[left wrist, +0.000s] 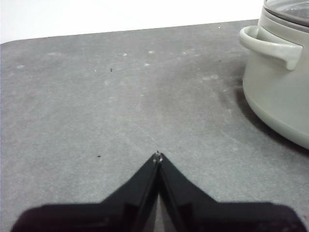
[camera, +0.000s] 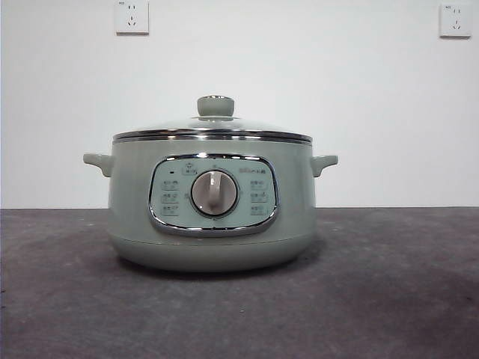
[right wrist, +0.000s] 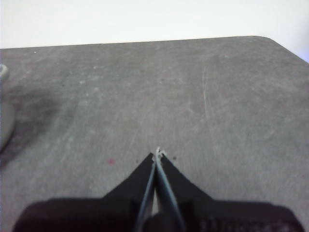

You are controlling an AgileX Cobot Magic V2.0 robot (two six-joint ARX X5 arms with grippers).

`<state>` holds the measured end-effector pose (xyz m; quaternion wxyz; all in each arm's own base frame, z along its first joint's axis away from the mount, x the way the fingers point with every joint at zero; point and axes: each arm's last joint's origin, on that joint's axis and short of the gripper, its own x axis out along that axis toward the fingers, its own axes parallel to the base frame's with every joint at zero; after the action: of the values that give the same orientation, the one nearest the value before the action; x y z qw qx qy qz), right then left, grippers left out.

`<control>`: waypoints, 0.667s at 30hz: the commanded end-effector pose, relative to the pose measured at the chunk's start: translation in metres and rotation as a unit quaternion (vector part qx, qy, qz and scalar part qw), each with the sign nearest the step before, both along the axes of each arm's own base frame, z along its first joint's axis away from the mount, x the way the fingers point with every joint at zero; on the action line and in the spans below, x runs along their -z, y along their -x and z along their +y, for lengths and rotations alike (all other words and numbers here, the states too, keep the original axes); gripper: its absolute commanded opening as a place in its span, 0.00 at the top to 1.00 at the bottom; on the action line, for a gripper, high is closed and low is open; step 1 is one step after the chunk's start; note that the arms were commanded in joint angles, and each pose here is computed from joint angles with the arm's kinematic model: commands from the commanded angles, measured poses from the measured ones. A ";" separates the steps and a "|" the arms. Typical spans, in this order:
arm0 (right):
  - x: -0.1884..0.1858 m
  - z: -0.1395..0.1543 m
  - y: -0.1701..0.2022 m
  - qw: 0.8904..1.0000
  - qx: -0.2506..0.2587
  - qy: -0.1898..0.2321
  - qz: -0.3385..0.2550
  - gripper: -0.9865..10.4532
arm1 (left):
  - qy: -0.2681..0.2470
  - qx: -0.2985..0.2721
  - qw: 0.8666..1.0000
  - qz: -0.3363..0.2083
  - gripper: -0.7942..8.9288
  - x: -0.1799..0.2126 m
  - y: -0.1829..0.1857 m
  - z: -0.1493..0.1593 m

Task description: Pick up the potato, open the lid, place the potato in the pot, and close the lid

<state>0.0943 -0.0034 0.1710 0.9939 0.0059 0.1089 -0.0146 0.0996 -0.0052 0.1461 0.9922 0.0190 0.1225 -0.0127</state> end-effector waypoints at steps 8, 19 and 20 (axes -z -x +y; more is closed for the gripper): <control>0.020 -0.001 0.000 1.000 0.017 0.023 -0.007 0.91 | 0.002 -0.001 1.000 0.003 0.92 0.003 0.000 0.000; 0.021 0.001 -0.001 1.000 0.009 0.021 -0.020 0.91 | 0.002 -0.001 1.000 0.004 0.92 0.003 -0.001 0.000; 0.021 0.001 -0.001 1.000 0.006 0.021 -0.020 0.91 | 0.002 -0.001 1.000 0.004 0.92 0.003 -0.001 0.000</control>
<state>0.0952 -0.0027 0.1533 0.9958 -0.0121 0.0876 -0.0231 0.0998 -0.0052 0.1456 0.9919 0.0191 0.1248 -0.0127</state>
